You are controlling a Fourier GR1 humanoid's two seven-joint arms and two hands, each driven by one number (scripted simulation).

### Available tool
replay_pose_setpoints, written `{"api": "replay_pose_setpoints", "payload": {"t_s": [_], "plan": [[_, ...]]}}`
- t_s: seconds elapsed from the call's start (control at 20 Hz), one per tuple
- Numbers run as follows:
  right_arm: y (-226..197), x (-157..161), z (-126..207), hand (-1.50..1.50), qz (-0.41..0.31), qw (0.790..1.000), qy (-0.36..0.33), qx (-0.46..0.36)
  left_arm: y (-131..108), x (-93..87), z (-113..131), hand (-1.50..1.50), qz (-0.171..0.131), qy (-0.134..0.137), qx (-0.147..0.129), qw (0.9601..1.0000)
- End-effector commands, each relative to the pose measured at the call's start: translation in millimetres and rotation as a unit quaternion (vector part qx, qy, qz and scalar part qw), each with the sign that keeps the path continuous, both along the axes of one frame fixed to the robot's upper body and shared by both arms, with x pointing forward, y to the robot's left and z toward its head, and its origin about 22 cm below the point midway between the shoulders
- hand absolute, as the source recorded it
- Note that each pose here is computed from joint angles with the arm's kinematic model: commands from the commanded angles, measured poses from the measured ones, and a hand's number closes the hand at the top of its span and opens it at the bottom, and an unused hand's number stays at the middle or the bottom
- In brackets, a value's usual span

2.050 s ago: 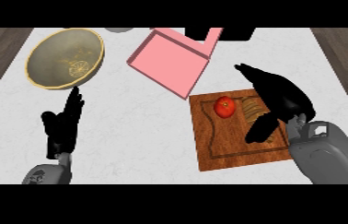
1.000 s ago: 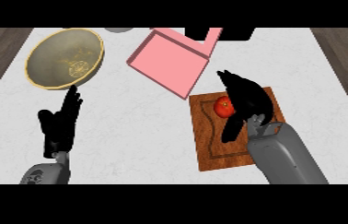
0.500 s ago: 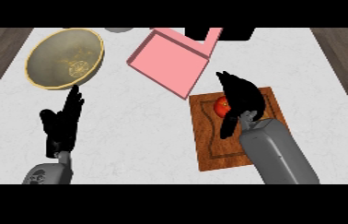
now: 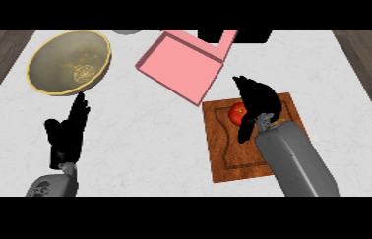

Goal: Pick the tomato from the cutting board and place it in the cardboard box

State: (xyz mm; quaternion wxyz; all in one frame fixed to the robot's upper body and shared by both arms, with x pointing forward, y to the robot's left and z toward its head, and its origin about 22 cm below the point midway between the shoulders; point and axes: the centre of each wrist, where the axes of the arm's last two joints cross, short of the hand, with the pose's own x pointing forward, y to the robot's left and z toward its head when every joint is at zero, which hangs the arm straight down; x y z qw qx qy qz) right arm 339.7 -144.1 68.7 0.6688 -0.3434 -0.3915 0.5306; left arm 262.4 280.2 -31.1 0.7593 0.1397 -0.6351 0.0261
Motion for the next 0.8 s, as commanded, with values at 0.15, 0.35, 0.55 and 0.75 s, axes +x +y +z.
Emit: {"api": "replay_pose_setpoints", "payload": {"t_s": [0.15, 0.35, 0.55, 0.75], "plan": [[-15.0, -14.6, -17.0, -1.5, 0.001, 1.0, 0.003, 0.0, 5.0, -3.3, 3.7, 0.0, 0.004, 0.003, -0.008, 1.0], [18.7, 5.5, -30.0, -1.5, 0.002, 1.0, -0.002, 0.002, 4.7, -0.8, -11.1, 0.0, 0.007, -0.003, 0.003, 1.0], [10.4, -0.4, -37.1, -1.5, 0.002, 1.0, 0.007, 0.002, -13.3, 6.9, -9.5, 0.0, 0.0, -0.002, 0.001, 1.0], [-17.5, 8.1, -43.9, -1.5, -0.001, 1.0, 0.005, 0.01, 1.6, -3.0, 25.3, 0.0, -0.004, 0.001, 0.008, 1.0]]}}
